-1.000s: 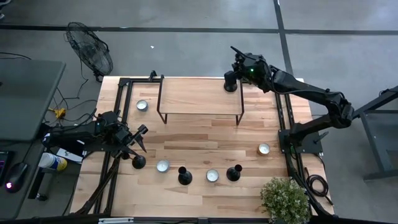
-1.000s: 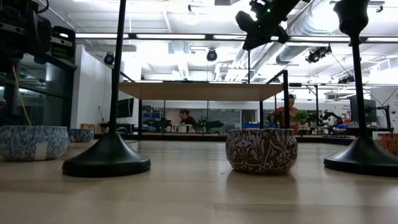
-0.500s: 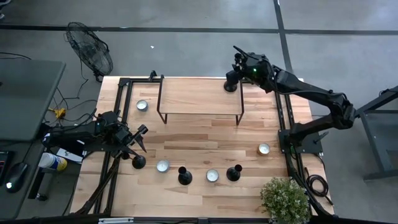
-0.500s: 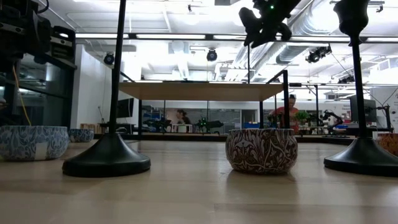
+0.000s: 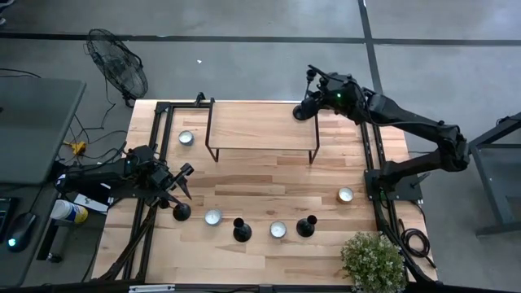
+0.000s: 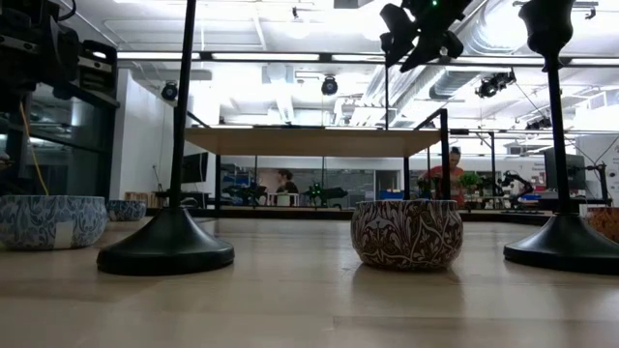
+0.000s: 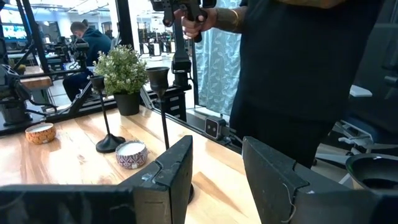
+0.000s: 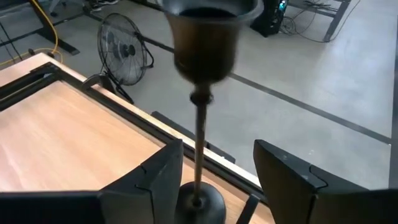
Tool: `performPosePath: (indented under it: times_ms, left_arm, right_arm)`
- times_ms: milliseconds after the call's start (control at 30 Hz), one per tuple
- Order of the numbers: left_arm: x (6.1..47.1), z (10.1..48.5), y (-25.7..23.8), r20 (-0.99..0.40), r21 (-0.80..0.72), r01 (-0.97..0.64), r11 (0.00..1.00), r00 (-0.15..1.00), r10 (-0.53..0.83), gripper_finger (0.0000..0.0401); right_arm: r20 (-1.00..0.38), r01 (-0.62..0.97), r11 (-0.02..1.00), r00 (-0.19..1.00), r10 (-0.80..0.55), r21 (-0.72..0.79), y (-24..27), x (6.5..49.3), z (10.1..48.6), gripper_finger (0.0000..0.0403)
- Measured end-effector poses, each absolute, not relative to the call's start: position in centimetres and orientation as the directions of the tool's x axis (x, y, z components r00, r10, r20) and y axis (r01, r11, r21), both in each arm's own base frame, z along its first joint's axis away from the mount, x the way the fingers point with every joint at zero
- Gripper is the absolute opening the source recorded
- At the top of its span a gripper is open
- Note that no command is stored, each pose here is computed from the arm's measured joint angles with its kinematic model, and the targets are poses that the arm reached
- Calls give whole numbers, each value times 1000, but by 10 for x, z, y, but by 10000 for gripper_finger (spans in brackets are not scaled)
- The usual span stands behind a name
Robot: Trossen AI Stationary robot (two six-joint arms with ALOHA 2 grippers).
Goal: Pick & Place candle stick holders
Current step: Put the black candle holder on the shelf and align it with the other black candle holder
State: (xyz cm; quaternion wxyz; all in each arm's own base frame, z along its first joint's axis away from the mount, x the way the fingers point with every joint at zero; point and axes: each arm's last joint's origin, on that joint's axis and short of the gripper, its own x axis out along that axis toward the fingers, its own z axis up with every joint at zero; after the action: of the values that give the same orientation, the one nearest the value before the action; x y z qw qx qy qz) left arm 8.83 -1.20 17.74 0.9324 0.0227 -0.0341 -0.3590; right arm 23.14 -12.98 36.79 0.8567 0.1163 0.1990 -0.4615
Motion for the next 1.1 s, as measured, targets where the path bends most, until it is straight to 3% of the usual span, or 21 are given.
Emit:
performPosePath:
  times_ms: [567,933,1100]
  left_arm:
    - [88,177,-12,47,67,667,742,741,-670,137]
    - [88,177,-12,48,67,665,744,743,-668,137]
    - [88,177,-12,48,67,665,744,743,-668,137]
  right_arm:
    - [-554,765,642,552,-623,40,-78,222,368,191]
    - [-683,600,796,615,-394,81,-13,193,368,191]
    - [-748,448,888,625,-224,108,14,180,358,191]
